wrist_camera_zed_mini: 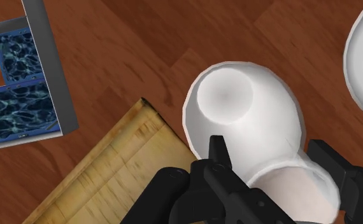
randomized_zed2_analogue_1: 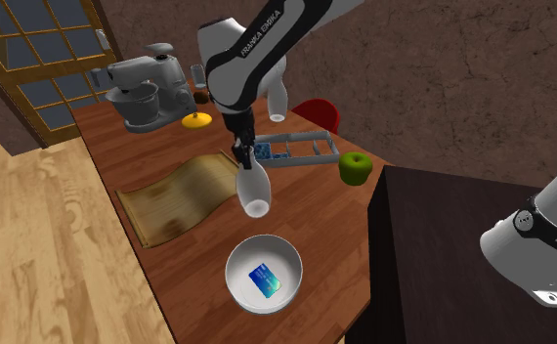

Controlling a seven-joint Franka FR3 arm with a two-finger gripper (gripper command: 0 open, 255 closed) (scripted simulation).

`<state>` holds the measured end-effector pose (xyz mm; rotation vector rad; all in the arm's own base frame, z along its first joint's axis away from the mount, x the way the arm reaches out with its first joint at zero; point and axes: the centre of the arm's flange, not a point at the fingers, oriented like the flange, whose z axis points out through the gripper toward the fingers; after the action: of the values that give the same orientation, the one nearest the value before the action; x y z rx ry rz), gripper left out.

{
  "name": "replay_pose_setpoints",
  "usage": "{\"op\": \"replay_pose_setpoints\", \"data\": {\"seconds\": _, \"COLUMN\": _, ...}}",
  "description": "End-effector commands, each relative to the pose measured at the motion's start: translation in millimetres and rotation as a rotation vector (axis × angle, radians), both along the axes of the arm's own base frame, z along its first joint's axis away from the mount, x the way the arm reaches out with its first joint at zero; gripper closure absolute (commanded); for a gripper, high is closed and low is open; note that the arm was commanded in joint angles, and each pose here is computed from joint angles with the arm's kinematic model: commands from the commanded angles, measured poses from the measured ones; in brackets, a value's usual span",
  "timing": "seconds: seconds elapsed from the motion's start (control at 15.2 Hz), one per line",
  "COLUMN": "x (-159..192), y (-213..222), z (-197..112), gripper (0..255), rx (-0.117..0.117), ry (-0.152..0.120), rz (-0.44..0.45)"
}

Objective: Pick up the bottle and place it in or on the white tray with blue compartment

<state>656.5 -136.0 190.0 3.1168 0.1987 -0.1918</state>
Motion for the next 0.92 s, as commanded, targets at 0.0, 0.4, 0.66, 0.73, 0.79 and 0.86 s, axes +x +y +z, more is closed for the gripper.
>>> {"op": "replay_pose_setpoints", "data": {"seconds": 0.0, "x": 0, "y": 0, "z": 10, "gripper": 255, "rx": 0.000, "ry": 0.000, "rz": 0.000}}
{"op": "replay_pose_setpoints", "data": {"seconds": 0.4, "x": 0, "y": 0, "z": 42, "gripper": 255, "rx": 0.000, "ry": 0.000, "rz": 0.000}}
{"op": "replay_pose_setpoints", "data": {"seconds": 0.66, "x": 0, "y": 0, "z": 63, "gripper": 255, "rx": 0.000, "ry": 0.000, "rz": 0.000}}
{"op": "replay_pose_setpoints", "data": {"seconds": 0.73, "x": 0, "y": 0, "z": 68, "gripper": 255, "rx": 0.000, "ry": 0.000, "rz": 0.000}}
{"op": "replay_pose_setpoints", "data": {"seconds": 0.79, "x": 0, "y": 0, "z": 74, "gripper": 255, "rx": 0.000, "ry": 0.000, "rz": 0.000}}
{"op": "replay_pose_setpoints", "data": {"seconds": 0.86, "x": 0, "y": 0, "z": 79, "gripper": 255, "rx": 0.000, "ry": 0.000, "rz": 0.000}}
